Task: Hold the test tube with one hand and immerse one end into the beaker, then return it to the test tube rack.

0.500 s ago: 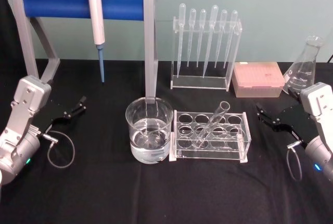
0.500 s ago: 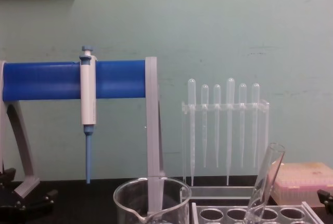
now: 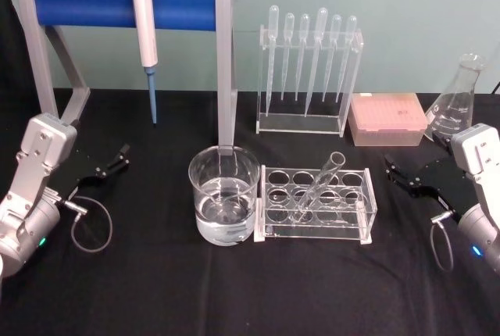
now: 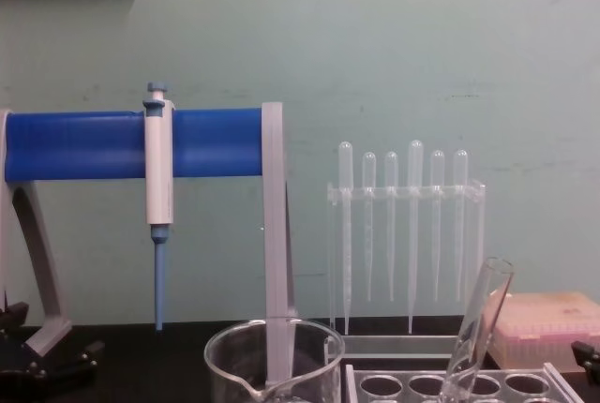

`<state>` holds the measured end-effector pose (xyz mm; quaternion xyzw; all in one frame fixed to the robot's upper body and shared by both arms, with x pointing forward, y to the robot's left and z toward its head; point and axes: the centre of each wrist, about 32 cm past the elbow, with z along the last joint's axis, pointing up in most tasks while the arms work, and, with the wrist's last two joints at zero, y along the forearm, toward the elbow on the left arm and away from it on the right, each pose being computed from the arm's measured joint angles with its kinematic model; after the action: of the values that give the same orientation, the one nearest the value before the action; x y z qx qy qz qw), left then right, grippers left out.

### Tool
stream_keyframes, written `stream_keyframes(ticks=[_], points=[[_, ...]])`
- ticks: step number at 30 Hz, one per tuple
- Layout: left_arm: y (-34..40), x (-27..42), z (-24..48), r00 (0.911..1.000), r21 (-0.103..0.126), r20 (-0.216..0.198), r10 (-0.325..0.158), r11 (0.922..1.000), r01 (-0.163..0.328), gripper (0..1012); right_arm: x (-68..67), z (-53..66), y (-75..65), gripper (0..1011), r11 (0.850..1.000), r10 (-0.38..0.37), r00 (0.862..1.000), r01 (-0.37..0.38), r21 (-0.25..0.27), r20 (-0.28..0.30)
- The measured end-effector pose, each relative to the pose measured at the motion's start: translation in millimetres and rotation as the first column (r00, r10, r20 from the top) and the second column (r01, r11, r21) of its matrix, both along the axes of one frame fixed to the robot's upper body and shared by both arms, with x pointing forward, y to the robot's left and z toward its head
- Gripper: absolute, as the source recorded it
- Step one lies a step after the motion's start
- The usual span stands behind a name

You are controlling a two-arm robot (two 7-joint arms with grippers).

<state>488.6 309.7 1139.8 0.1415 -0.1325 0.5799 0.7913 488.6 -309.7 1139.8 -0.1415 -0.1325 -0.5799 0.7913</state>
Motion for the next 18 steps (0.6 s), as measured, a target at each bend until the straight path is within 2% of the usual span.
stream_keyframes(ticks=[18], points=[[0.0, 0.0, 0.0, 1.0, 0.0, 0.0, 0.0, 1.0, 0.0, 1000, 0.0, 0.0, 0.0, 1003, 1.0, 0.0, 1.0, 0.0, 0.0, 0.0]])
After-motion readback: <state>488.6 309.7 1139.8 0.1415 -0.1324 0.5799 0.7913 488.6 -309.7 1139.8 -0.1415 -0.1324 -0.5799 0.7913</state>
